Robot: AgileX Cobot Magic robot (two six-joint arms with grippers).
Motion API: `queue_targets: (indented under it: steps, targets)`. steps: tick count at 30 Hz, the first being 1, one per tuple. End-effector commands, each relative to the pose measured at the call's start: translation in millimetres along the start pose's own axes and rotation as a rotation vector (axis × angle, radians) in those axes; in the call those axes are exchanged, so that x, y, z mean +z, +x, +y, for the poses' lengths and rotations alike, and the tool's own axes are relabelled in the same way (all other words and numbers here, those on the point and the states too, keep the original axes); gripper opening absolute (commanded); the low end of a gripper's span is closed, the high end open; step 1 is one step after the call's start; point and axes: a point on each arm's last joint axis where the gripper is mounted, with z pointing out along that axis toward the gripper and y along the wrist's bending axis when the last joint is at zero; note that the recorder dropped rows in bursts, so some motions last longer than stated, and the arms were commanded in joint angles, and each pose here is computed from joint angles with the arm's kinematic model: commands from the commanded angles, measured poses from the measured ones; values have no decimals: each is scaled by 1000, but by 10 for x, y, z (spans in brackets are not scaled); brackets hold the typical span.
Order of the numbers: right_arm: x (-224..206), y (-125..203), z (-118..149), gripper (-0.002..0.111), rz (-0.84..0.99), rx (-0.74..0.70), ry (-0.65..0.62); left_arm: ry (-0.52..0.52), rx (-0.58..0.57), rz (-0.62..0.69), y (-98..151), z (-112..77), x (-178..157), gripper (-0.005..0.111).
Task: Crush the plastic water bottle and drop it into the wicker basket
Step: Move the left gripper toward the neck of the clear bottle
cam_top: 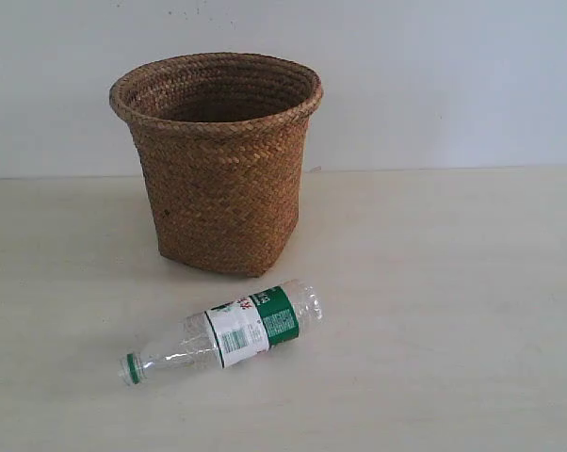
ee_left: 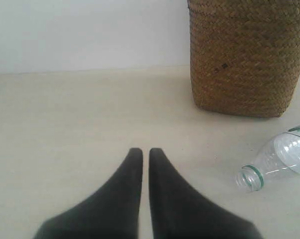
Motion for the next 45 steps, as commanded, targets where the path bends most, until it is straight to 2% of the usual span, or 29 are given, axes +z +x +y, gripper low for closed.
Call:
queue_targets:
  steps: [1,11,14,18,22,26,33,36,39,42,45]
  targets:
    - [-4,-5,2,0,-7,-16,-3,-4,-6,-16,-7,3,0,4]
    - [-4,-5,2,0,-7,-16,-3,4,-34,-37,-26,-4,0,4]
    - [-4,-5,2,0,-7,-16,-3,26,-146,-164,-142,-14,-12,4]
    - [-4,-5,2,0,-7,-16,-3,61,-409,-259,-230,-8,-31,4]
    - [-4,-5,2,0,-7,-16,-3,60,-418,-280,-248,-1,-36,4]
    - [-4,-5,2,0,-7,-16,-3,74,-544,-310,-274,9,-44,4]
    - [-4,-5,2,0,-7,-16,-3,95,-645,-359,-359,22,-78,4]
    - [-4,-5,2,0,-7,-16,-3,144,-578,-378,-646,-4,-193,4]
    - [-4,-5,2,0,-7,-16,-3,187,-460,-296,-975,-52,-207,4]
    - [-4,-5,2,0,-7,-16,-3,239,-275,-111,-1303,-146,-75,4]
    - [-4,-5,2,0,-7,-16,-3,352,30,162,-1450,-304,236,4]
